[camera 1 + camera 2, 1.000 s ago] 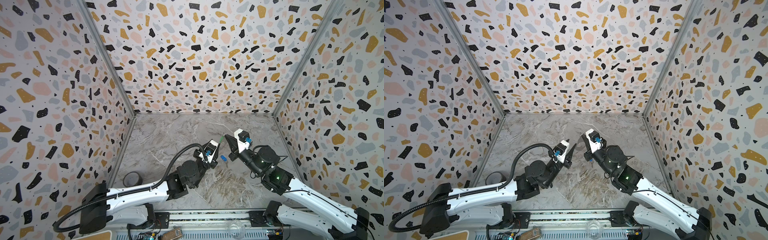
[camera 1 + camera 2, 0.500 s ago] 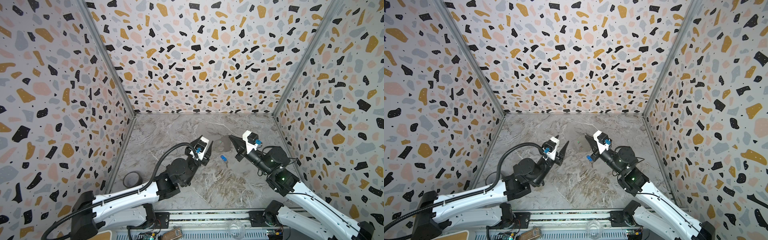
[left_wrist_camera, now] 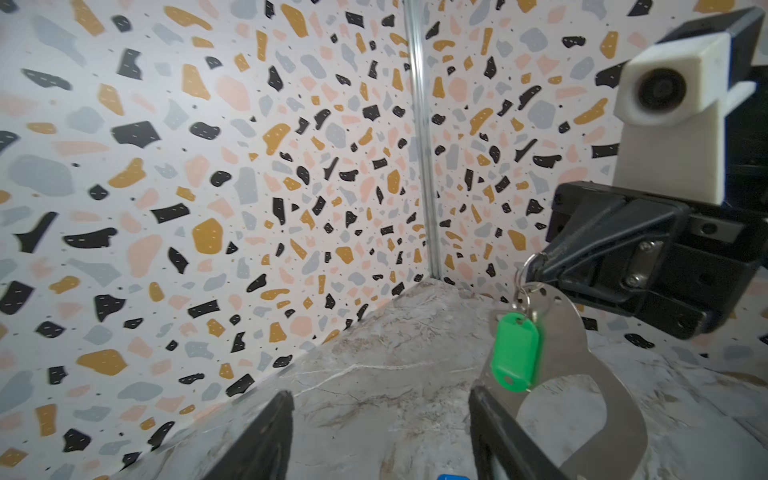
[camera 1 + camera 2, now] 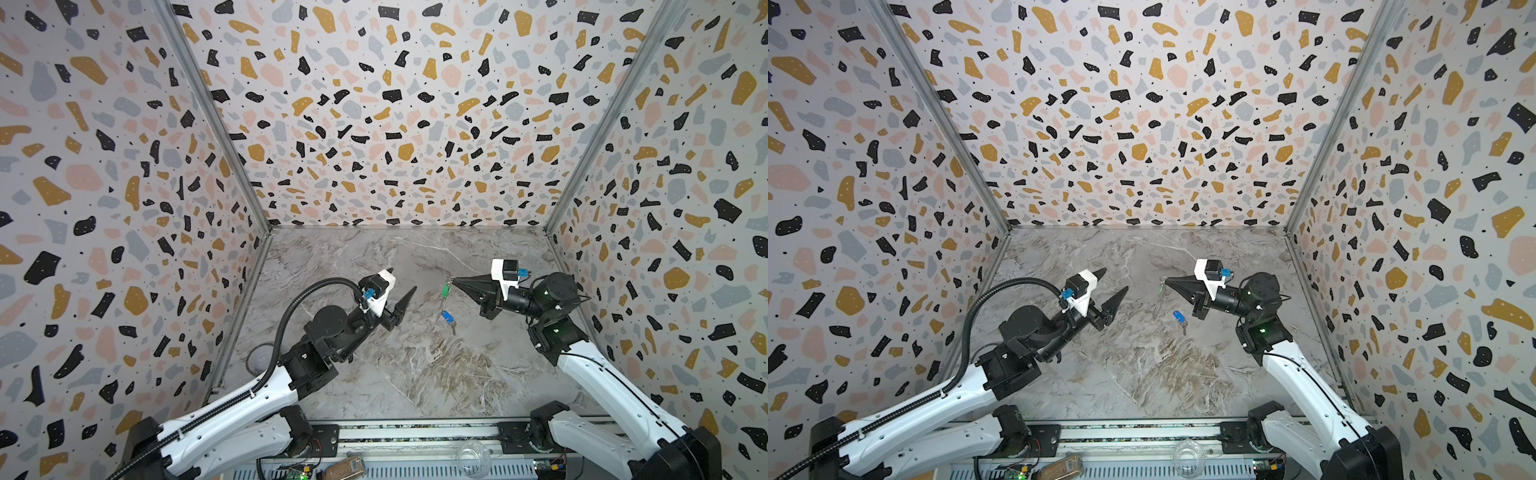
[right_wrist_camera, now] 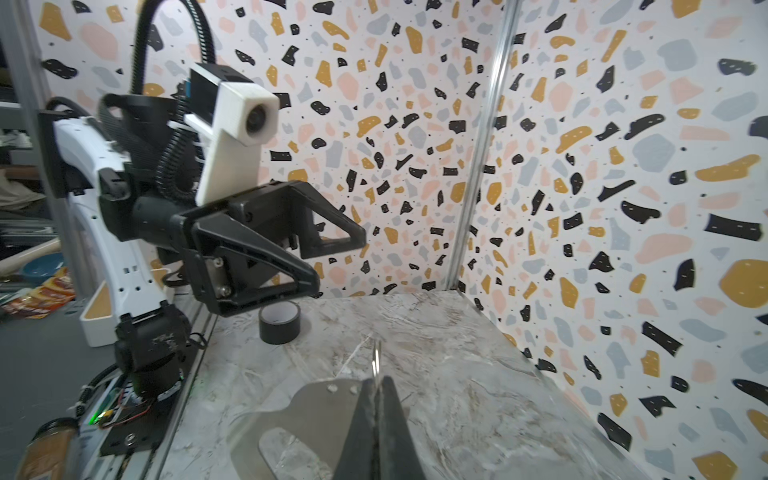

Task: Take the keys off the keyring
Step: 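Bring the plate back toward the left gripper with the right gripper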

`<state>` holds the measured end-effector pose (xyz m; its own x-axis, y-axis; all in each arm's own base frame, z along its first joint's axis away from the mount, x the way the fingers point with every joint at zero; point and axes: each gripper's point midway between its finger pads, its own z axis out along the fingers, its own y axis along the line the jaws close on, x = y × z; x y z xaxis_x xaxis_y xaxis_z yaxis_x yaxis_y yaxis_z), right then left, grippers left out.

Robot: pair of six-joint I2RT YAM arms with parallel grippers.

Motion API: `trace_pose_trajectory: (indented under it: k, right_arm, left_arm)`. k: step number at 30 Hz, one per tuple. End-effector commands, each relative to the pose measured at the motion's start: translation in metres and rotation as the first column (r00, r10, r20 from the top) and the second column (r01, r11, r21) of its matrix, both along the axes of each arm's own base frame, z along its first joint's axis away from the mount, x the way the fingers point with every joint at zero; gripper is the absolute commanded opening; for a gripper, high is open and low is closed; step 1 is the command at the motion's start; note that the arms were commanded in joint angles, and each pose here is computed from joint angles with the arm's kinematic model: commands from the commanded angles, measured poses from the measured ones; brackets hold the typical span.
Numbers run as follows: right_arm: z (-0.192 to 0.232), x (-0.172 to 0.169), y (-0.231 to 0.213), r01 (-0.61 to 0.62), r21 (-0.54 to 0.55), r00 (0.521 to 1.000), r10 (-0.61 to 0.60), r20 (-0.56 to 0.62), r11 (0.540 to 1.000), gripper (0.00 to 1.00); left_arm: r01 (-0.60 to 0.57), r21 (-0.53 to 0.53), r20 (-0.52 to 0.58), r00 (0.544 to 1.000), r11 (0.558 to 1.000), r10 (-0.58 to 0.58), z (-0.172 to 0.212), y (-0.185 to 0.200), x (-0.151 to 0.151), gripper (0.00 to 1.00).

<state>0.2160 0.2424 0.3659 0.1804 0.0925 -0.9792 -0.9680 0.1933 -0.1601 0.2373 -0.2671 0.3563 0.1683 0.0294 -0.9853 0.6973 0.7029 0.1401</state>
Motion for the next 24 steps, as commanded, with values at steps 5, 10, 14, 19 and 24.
trace_pose_trajectory:
  k: [5, 10, 14, 19, 24]
  right_arm:
    - [0.037, -0.036, 0.0, -0.168, 0.01, 0.972, 0.164, 0.169, 0.986, 0.0]
    - [0.036, -0.039, 0.0, -0.178, 0.002, 0.967, 0.175, 0.188, 0.984, 0.0]
    - [0.036, -0.038, 0.0, -0.18, -0.006, 0.966, 0.178, 0.187, 0.984, 0.0]
    - [0.034, -0.037, 0.001, -0.176, -0.017, 0.966, 0.176, 0.191, 0.984, 0.0]
    - [0.034, -0.039, 0.001, -0.195, -0.024, 0.962, 0.196, 0.191, 0.981, 0.0]
  left_arm:
    - [0.322, -0.012, -0.029, 0.946, 0.947, -0.323, 0.001, -0.041, -0.025, 0.68]
    - [0.403, 0.003, -0.035, 0.915, 0.915, -0.403, -0.001, -0.057, -0.028, 0.62]
    - [0.479, 0.003, -0.045, 0.877, 0.878, -0.478, -0.001, -0.067, -0.037, 0.56]
    - [0.511, 0.008, -0.043, 0.859, 0.86, -0.51, 0.0, -0.07, -0.041, 0.54]
    - [0.514, 0.03, -0.042, 0.857, 0.857, -0.513, -0.001, -0.072, -0.041, 0.54]
